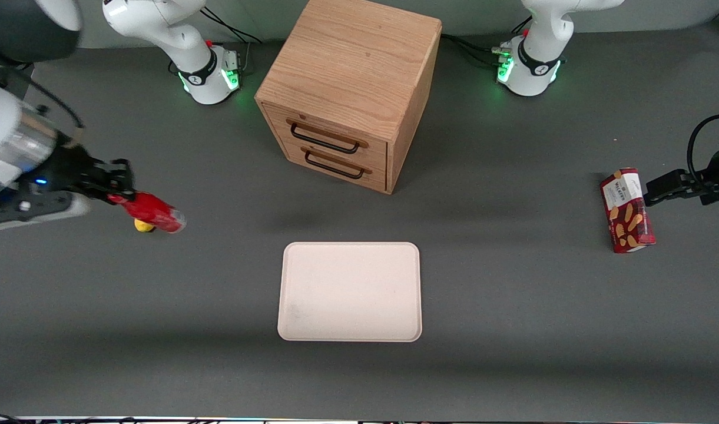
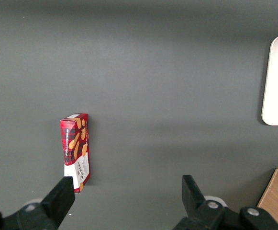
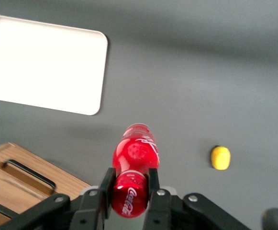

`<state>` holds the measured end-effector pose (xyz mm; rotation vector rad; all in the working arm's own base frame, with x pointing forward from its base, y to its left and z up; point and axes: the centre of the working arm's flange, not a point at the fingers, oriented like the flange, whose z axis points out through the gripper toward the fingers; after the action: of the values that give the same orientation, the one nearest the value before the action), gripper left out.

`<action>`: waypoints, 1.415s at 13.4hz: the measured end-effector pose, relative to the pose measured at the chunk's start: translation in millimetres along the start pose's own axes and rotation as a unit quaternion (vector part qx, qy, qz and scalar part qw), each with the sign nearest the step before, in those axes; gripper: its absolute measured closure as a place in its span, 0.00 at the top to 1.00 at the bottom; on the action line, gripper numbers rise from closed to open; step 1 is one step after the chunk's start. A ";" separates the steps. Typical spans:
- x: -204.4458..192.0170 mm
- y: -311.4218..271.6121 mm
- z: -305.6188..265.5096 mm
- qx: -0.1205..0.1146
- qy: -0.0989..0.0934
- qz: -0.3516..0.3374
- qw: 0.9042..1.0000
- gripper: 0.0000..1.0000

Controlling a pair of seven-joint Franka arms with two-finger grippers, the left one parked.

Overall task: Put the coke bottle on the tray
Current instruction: 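Lift the bottle and carry it toward the white tray, then lower the held bottle onto the white tray's edge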

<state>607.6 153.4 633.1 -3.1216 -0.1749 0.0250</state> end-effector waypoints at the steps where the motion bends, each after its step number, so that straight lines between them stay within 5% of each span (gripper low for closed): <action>1: 5.8 -30.8 4.9 -0.003 0.003 0.012 1.000 0.31; 7: 18.1 -151.4 46.9 0.012 -0.011 0.097 0.995 0.31; 14: 66.9 -137.2 101.1 0.020 0.021 0.121 0.992 0.31; 19: 100.3 -130.1 185.1 0.005 0.007 0.117 0.993 0.31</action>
<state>689.6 296.4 448.7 -3.1119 0.1900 0.0061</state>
